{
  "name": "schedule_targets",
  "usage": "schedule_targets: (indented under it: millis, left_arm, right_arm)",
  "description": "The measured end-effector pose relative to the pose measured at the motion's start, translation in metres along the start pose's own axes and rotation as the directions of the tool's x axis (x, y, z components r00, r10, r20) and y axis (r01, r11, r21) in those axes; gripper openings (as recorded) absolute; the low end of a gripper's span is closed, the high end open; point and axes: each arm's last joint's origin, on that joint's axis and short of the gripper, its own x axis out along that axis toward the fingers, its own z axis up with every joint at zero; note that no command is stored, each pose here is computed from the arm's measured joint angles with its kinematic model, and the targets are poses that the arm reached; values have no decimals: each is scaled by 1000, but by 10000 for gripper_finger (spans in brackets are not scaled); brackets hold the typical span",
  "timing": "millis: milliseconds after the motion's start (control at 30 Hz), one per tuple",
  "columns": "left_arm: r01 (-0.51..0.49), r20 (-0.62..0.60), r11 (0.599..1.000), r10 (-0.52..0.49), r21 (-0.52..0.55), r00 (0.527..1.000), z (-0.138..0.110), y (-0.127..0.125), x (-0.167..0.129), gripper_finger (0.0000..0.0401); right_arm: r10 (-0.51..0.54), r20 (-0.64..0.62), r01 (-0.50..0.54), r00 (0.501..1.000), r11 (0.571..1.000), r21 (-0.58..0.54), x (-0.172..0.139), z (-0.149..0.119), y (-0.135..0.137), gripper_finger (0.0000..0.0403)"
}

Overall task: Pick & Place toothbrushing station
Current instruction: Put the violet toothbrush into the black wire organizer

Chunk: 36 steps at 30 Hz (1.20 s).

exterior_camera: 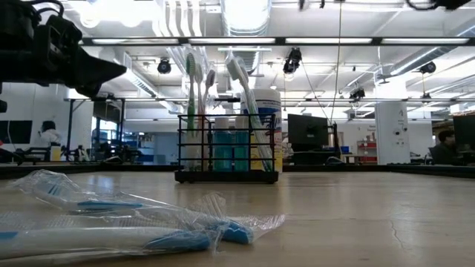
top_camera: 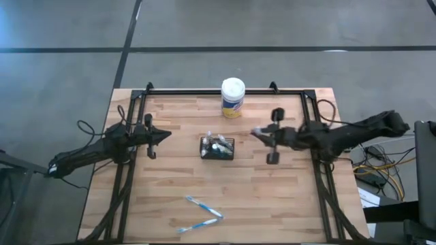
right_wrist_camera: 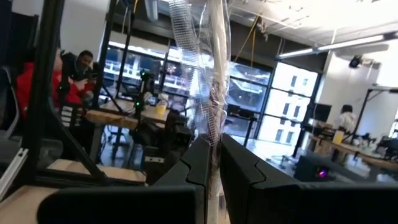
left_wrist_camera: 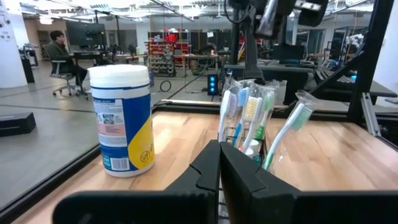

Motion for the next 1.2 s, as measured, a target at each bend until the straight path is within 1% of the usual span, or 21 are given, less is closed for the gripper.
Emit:
schedule_targets:
  millis: [167,333,500,667,833,967,1200]
  left_arm:
    - [0,-14,1000,0,-2,1000,-1,0,0,14]
    - [0,-17,1000,0,-1,1000,-2,0,0,14]
    - [0,-17,1000,0,-1,1000,-2,0,0,14]
    - [-1,-17,1000,0,-13,1000,-2,0,0,14]
    - [-1,-18,1000,0,-20,1000,-2,0,0,14]
    - [-1,-20,1000,0,-27,1000,-2,0,0,14]
    - [-1,-25,999,0,-33,1000,-2,0,0,14]
  right_arm:
    - [-14,24,13,1000,997,70,13,-41,-17,18]
    - [-13,46,6,999,989,144,20,-77,-23,18]
    - [-17,-15,20,1000,986,164,32,-107,-21,18]
    - [-23,-31,28,999,983,183,41,-126,-19,18]
    - [-32,3,31,999,982,184,39,-140,-16,18]
    - [-38,-23,42,999,978,202,38,-156,-15,18]
    - [-31,-66,45,997,977,208,37,-169,-12,18]
